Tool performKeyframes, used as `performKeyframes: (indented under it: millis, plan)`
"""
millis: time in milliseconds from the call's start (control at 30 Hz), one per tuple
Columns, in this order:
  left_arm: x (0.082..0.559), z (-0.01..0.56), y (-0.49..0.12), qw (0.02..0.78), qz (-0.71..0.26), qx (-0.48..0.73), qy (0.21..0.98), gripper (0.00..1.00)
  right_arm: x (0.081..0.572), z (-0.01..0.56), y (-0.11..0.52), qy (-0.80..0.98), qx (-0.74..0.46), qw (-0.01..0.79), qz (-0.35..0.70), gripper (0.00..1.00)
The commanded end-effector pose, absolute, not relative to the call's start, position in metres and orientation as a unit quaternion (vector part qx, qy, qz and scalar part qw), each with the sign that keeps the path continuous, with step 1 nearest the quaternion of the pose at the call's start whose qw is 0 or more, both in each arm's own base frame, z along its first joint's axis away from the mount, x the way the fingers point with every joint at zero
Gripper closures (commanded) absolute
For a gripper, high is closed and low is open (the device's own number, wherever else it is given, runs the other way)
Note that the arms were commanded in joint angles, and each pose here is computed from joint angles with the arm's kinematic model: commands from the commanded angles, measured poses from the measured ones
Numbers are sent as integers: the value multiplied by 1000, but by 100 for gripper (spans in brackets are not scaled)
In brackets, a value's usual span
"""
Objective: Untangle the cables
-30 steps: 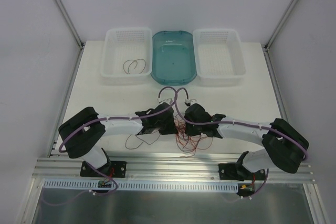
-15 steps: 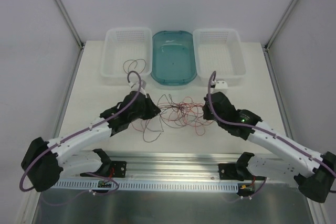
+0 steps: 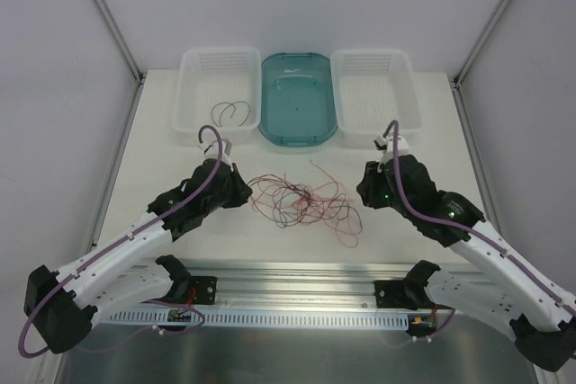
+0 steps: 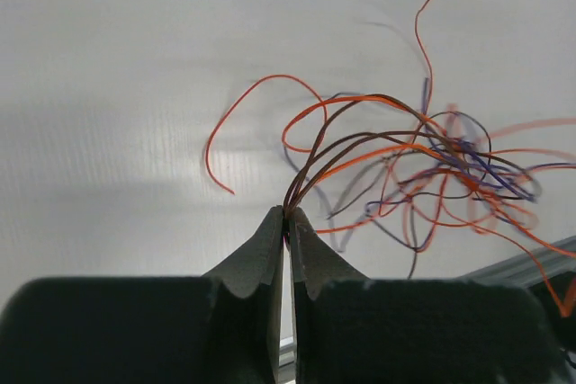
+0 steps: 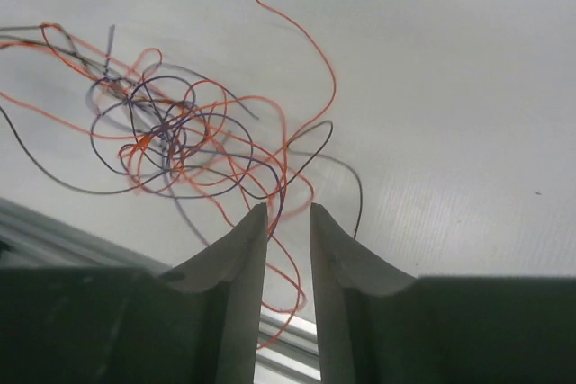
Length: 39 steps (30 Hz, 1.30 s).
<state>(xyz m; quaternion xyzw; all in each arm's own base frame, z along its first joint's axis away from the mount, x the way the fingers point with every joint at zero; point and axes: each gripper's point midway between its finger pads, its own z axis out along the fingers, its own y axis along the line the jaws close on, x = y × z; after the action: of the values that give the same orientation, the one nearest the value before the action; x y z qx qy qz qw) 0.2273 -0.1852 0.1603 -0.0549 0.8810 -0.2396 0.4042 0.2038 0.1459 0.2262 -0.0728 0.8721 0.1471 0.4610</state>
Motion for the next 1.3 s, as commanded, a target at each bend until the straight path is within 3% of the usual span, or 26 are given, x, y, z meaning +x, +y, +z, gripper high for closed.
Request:
performKeyframes:
  millis: [0, 100, 133, 167, 233, 267, 333, 400, 567, 933, 1267]
  plan:
    - [212, 122, -177, 353, -214, -59, 909, 100, 183, 190, 183, 892, -160, 372, 202, 70]
    - [200, 105, -176, 329, -216, -56, 918, 93, 181, 179, 189, 895, -167, 358, 207, 49]
    - [199, 103, -175, 327, -217, -57, 918, 88, 181, 177, 189, 896, -167, 356, 206, 46]
    - [196, 103, -176, 325, -223, -54, 918, 68, 182, 177, 188, 896, -166, 358, 203, 44]
    - [192, 105, -177, 324, -234, -48, 916, 47, 185, 172, 189, 898, -167, 358, 195, 42]
    - [188, 107, -182, 315, -247, -34, 916, 26, 187, 170, 189, 899, -166, 357, 190, 42]
    - [185, 115, -192, 306, -266, -16, 914, 13, 190, 161, 194, 904, -165, 347, 187, 41]
    - [178, 131, -208, 286, -303, 10, 909, 6, 192, 158, 205, 902, -163, 341, 208, 41]
    - [181, 139, -226, 277, -300, 23, 912, 12, 202, 137, 218, 910, -147, 333, 200, 41]
    - [214, 89, -259, 255, -222, -8, 941, 29, 219, 95, 244, 923, -122, 308, 197, 43]
    - [221, 51, -274, 233, -221, -32, 947, 53, 220, 48, 253, 942, -115, 265, 174, 47]
